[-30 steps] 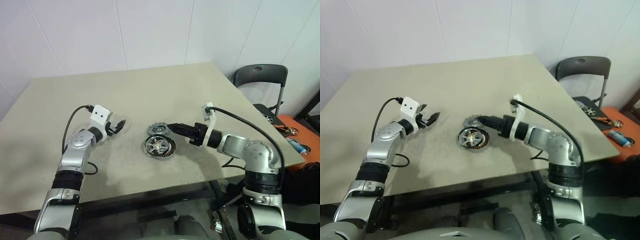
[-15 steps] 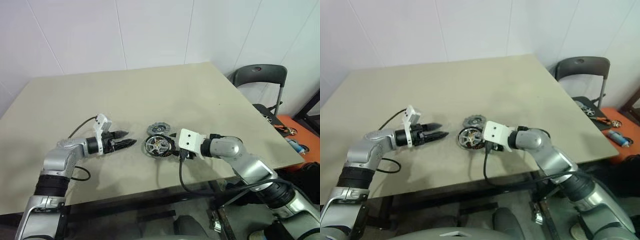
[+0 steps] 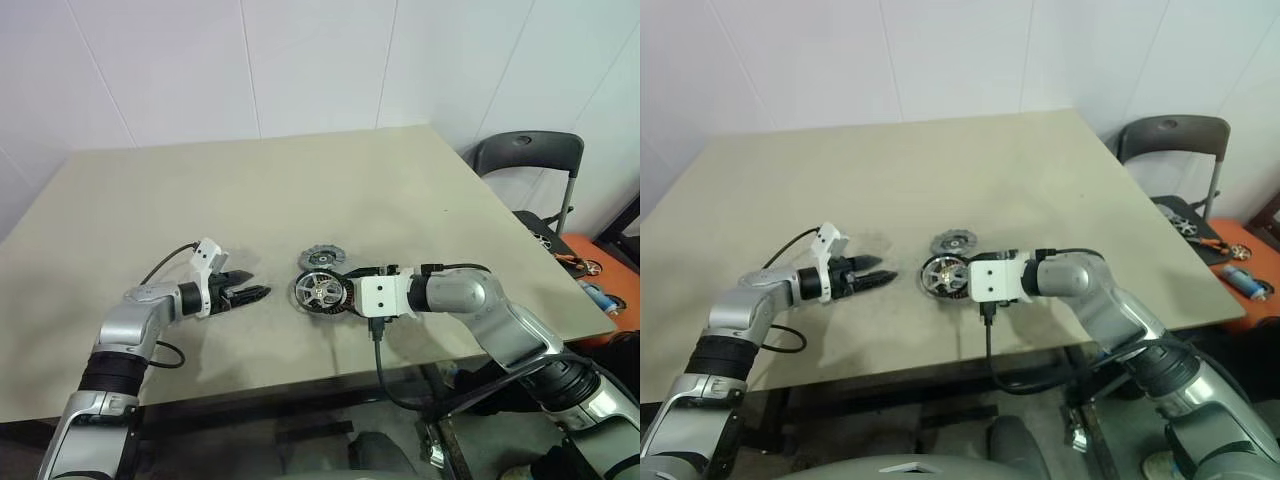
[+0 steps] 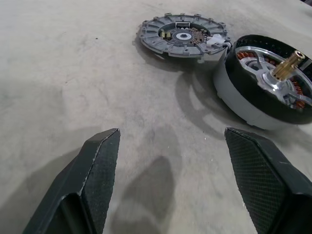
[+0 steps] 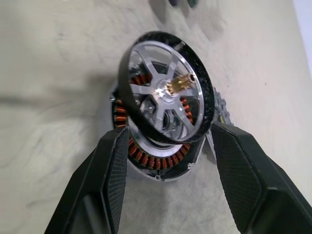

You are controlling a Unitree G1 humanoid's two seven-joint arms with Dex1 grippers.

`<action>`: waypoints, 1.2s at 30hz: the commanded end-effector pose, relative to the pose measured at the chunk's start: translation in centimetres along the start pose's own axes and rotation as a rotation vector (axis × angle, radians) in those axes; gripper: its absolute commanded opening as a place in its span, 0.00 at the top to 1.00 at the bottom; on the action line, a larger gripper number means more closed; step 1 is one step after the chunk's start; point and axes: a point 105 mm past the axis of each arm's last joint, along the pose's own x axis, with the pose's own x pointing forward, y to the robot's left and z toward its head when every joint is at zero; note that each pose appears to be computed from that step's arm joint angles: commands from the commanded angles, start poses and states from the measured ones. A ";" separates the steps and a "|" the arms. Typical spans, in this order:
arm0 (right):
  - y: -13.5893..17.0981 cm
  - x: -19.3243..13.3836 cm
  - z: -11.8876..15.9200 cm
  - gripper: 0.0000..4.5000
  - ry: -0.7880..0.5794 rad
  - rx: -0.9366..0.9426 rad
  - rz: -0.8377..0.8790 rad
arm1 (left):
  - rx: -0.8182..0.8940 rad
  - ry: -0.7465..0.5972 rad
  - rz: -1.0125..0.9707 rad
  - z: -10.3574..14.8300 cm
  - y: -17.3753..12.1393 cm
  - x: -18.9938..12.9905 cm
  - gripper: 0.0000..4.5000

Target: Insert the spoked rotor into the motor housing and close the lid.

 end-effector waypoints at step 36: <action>-0.5 2.9 1.0 0.88 -0.078 -0.241 0.171 | 0.058 -0.042 0.123 0.5 1.0 -0.2 0.19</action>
